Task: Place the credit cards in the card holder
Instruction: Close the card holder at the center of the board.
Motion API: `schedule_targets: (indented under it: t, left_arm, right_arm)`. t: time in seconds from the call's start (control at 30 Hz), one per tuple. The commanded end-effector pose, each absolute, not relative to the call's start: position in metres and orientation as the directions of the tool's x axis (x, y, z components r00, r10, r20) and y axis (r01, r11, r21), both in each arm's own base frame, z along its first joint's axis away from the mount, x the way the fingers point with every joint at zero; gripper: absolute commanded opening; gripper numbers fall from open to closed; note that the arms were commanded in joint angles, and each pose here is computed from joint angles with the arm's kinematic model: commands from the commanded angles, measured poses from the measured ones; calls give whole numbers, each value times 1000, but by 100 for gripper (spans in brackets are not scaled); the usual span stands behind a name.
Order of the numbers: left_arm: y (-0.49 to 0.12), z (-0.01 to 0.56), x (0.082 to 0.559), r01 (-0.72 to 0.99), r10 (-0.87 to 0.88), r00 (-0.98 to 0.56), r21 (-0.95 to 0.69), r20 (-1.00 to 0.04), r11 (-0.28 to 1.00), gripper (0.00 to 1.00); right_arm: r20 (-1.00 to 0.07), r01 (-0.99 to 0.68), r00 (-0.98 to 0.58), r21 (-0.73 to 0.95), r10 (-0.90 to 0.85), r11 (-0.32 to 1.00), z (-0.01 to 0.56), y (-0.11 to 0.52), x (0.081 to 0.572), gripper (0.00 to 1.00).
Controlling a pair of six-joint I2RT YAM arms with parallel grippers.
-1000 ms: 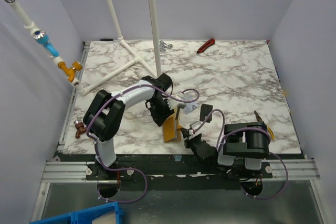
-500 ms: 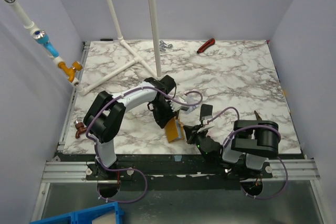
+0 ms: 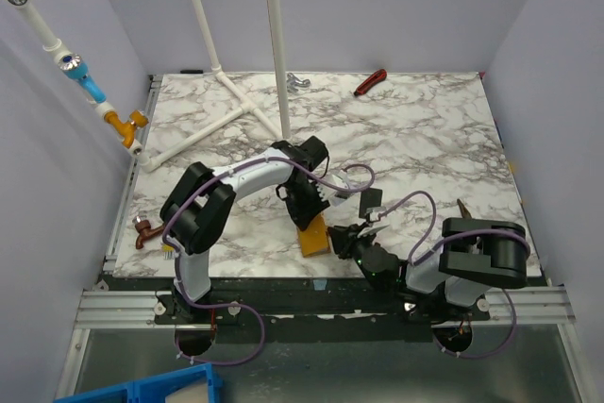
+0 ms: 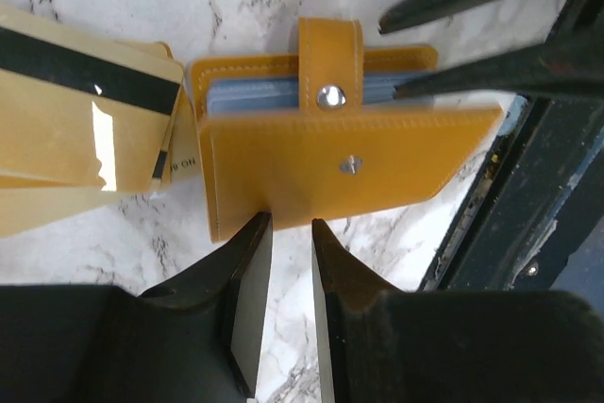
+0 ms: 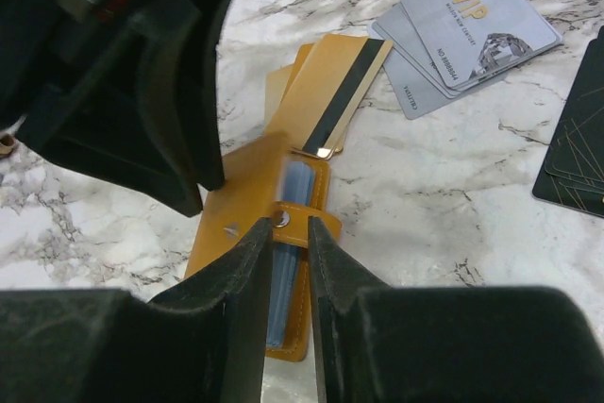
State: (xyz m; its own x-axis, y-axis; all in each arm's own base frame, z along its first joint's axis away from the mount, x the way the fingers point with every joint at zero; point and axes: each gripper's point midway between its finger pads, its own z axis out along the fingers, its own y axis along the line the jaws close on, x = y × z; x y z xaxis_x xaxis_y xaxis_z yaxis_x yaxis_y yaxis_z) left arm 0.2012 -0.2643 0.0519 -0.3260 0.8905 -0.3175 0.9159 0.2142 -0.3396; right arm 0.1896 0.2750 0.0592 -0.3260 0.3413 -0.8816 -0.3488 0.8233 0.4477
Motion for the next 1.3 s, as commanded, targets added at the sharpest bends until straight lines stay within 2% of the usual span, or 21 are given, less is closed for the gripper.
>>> schedule_targets:
  t: [0.0, 0.17, 0.3, 0.57, 0.87, 0.97, 1.1, 1.27]
  left_arm:
    - [-273, 37, 209, 921, 901, -324, -315, -288, 230, 25]
    - [-274, 36, 207, 924, 909, -309, -314, -280, 217, 24]
    - [-263, 39, 202, 935, 916, -289, -287, -278, 208, 24]
    - [-244, 60, 198, 943, 905, -283, -262, -317, 204, 24]
    - [-243, 50, 204, 940, 909, -293, -262, -298, 217, 23]
    - [-243, 48, 206, 941, 911, -293, -257, -292, 220, 23]
    - [-243, 47, 210, 942, 910, -296, -248, -289, 227, 23]
    - [-251, 48, 216, 938, 900, -308, -258, -307, 233, 23]
  right_arm:
    - [-881, -279, -341, 428, 328, 860, 51, 266, 194, 26]
    - [-906, -344, -339, 370, 253, 863, 54, 272, 191, 34]
    - [-928, -369, -343, 275, 145, 888, 51, 273, 190, 46]
    - [-937, -384, -347, 100, -43, 918, 41, 268, 191, 46]
    - [-942, -350, -335, 161, 37, 923, 52, 242, 188, 45]
    - [-938, -409, -345, 125, -27, 904, 47, 250, 183, 45]
    - [-912, -504, -360, 15, -195, 863, 23, 272, 178, 44]
    - [-931, -533, -314, 10, -187, 846, 27, 284, 181, 43]
